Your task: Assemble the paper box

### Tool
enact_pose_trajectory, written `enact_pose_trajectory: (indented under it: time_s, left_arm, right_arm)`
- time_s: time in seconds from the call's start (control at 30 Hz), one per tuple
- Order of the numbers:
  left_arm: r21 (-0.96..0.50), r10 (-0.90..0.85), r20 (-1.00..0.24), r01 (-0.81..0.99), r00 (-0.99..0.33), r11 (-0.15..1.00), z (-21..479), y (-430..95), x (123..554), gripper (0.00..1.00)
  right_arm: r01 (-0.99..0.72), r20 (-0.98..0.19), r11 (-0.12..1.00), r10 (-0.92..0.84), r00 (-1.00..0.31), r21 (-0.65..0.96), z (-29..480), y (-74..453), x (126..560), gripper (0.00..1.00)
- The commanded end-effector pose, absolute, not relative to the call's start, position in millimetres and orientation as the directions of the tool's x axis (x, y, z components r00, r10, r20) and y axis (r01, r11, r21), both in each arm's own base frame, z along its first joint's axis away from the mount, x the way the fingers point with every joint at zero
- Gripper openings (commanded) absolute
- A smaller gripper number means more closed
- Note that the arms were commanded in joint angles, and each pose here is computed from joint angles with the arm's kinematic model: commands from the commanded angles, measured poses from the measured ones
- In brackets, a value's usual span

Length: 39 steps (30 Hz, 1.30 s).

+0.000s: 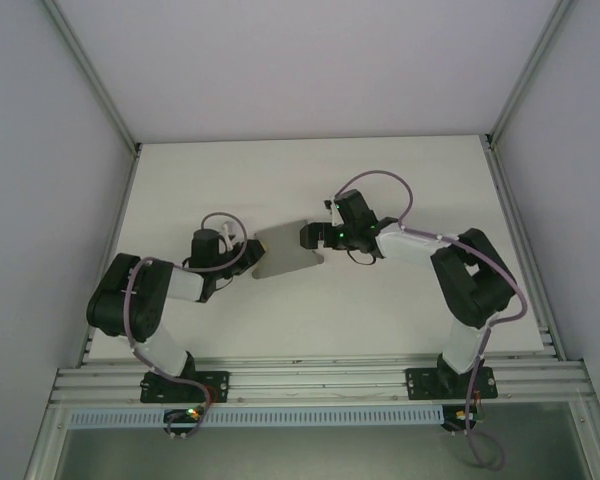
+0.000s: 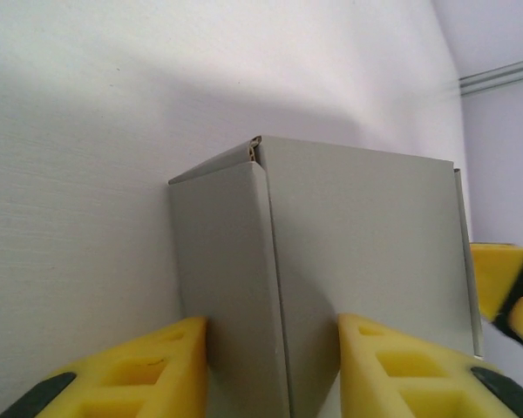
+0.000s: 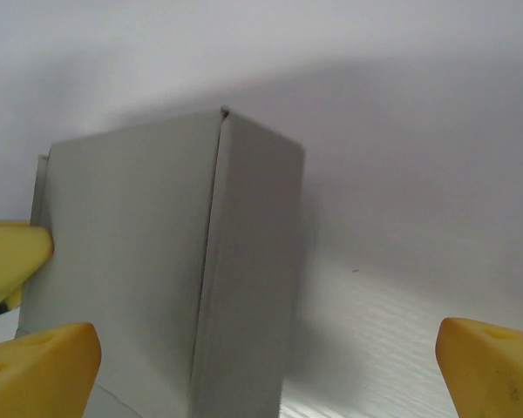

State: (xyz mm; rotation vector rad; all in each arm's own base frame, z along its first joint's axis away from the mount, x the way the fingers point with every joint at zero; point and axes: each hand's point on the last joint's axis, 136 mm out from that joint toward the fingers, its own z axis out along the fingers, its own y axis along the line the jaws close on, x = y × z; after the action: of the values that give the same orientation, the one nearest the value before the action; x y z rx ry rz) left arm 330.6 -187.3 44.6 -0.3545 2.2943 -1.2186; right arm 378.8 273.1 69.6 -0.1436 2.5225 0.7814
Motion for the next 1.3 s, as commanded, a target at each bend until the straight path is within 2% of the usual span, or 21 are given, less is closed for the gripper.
enact_pose_trajectory:
  time_s: [0.0,0.13,0.27,0.33,0.47,0.6,0.67,0.7,0.83,0.9,0.93,1.0,1.07,1.1,1.17,1.27]
  left_arm:
    - [-0.802,-0.479,-0.176,-0.157,-0.86,0.577,-2,-174,306,0.35]
    - [-0.828,-0.495,-0.167,-0.151,-0.853,0.539,-2,-174,306,0.34]
    - [-0.839,-0.494,-0.156,-0.149,-0.855,0.523,-4,-177,307,0.34]
    - [-0.843,-0.493,-0.154,-0.146,-0.856,0.518,-4,-177,307,0.34]
    - [-0.849,-0.489,-0.165,-0.129,-0.857,0.512,-1,-179,308,0.35]
    - [-0.858,-0.483,-0.189,-0.095,-0.855,0.505,8,-181,312,0.38]
    - [-0.861,-0.475,-0.214,-0.064,-0.853,0.504,17,-183,317,0.39]
    - [-0.864,-0.474,-0.229,-0.047,-0.85,0.502,24,-184,320,0.41]
    - [-0.854,-0.441,-0.363,0.104,-0.821,0.51,69,-192,334,0.65]
    - [-0.81,-0.375,-0.46,0.207,-0.805,0.549,94,-199,337,0.93]
    - [-0.768,-0.328,-0.51,0.25,-0.795,0.589,103,-203,337,1.0]
    - [-0.603,-0.16,-0.651,0.377,-0.742,0.703,122,-213,334,1.0]
    - [-0.315,0.086,-0.792,0.526,-0.604,0.79,139,-227,327,1.0]
    - [-0.162,0.212,-0.83,0.586,-0.517,0.794,145,-236,322,1.0]
    - [0.096,0.432,-0.843,0.701,-0.321,0.707,154,-258,310,1.0]
    - [0.25,0.571,-0.813,0.819,-0.112,0.517,156,-288,288,1.0]
  right_arm:
    - [-0.232,-0.392,0.739,0.048,-0.919,0.633,70,296,371,1.0]
    - [-0.215,-0.346,0.677,0.063,-0.936,0.704,69,306,373,0.99]
    - [-0.214,-0.294,0.574,0.049,-0.955,0.79,72,324,371,0.92]
    - [-0.205,-0.27,0.506,0.057,-0.961,0.838,77,333,373,0.81]
    - [-0.234,-0.281,0.421,0.052,-0.958,0.877,89,342,377,0.71]
    - [-0.247,-0.306,0.436,0.068,-0.95,0.865,96,335,382,0.56]
    - [-0.246,-0.314,0.443,0.085,-0.946,0.862,100,328,382,0.55]
    - [-0.241,-0.314,0.445,0.096,-0.945,0.862,103,323,382,0.55]
    - [-0.199,-0.299,0.456,0.158,-0.941,0.867,111,301,381,0.48]
    - [-0.181,-0.297,0.471,0.185,-0.937,0.863,117,289,378,0.47]
    - [-0.162,-0.291,0.488,0.201,-0.936,0.858,119,283,377,0.46]
    - [-0.103,-0.267,0.533,0.242,-0.933,0.84,122,268,373,0.43]
    - [0.004,-0.217,0.581,0.311,-0.925,0.814,122,247,369,0.44]
    - [0.086,-0.169,0.595,0.359,-0.918,0.799,120,234,366,0.43]
    - [0.255,-0.047,0.582,0.452,-0.891,0.772,120,210,359,0.43]
    - [0.4,0.101,0.508,0.517,-0.85,0.763,129,191,348,0.44]
